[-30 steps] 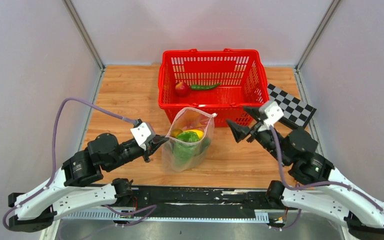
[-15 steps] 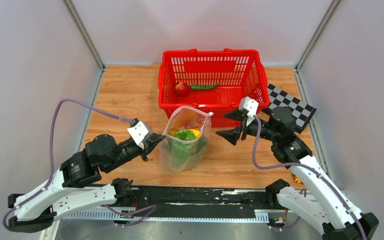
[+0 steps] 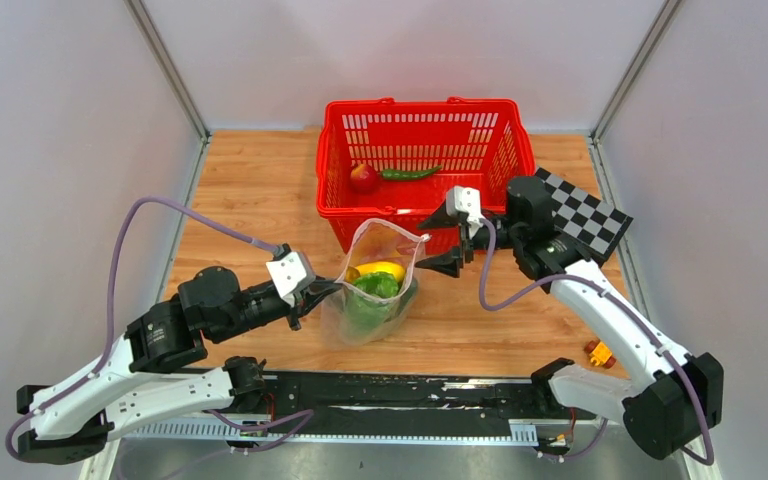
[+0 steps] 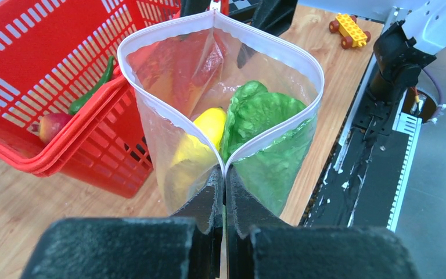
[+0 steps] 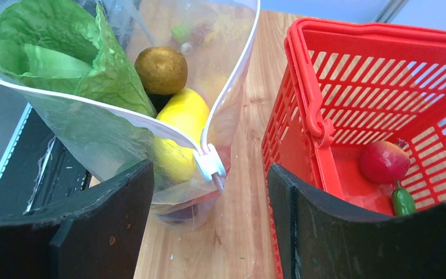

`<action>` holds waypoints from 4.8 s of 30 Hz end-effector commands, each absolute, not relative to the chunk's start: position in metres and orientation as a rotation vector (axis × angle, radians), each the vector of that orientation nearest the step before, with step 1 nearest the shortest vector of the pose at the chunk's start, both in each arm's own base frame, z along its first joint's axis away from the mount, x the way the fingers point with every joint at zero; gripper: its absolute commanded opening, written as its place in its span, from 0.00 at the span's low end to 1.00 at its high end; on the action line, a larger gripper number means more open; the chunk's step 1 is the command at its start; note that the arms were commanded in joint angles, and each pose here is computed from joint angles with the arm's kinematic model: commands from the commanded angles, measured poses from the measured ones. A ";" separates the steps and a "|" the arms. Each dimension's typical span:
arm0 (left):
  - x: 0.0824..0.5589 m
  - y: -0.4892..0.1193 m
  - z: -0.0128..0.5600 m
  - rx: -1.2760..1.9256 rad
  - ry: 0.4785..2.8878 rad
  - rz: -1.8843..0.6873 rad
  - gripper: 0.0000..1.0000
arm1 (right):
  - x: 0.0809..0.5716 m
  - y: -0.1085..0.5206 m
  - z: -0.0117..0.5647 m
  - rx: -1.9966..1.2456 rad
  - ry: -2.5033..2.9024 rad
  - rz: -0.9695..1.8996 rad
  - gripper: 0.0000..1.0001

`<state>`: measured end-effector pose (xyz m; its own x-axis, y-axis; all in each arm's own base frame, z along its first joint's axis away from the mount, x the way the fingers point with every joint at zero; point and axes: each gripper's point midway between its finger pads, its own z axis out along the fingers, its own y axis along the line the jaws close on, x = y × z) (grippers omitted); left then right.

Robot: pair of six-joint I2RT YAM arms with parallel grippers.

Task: Place the food in the zip-top bag and seal the zipper
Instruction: Adjust the zipper food storage bag at the center of the board, then zip the zipper food storage bag at the center of the board.

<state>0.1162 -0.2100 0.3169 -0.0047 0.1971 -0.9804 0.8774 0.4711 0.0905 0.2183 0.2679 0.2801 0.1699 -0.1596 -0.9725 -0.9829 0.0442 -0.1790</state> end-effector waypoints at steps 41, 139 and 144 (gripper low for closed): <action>0.145 -0.153 0.338 0.673 1.569 -0.518 0.00 | 0.184 0.228 0.299 -1.144 1.293 0.968 0.00; 0.100 -0.360 0.378 1.703 0.993 -1.051 0.13 | 0.095 0.241 0.355 -1.448 1.200 1.100 0.00; 0.101 -0.361 0.377 1.707 0.995 -1.048 0.18 | 0.093 0.240 0.355 -1.446 1.199 1.106 0.00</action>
<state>0.1022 -0.3646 0.3652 0.2962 0.1985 -0.9343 0.9275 -0.2932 0.2318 0.0954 0.2375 0.3296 0.0256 -0.2397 -0.9705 -0.9969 -0.0779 -0.0070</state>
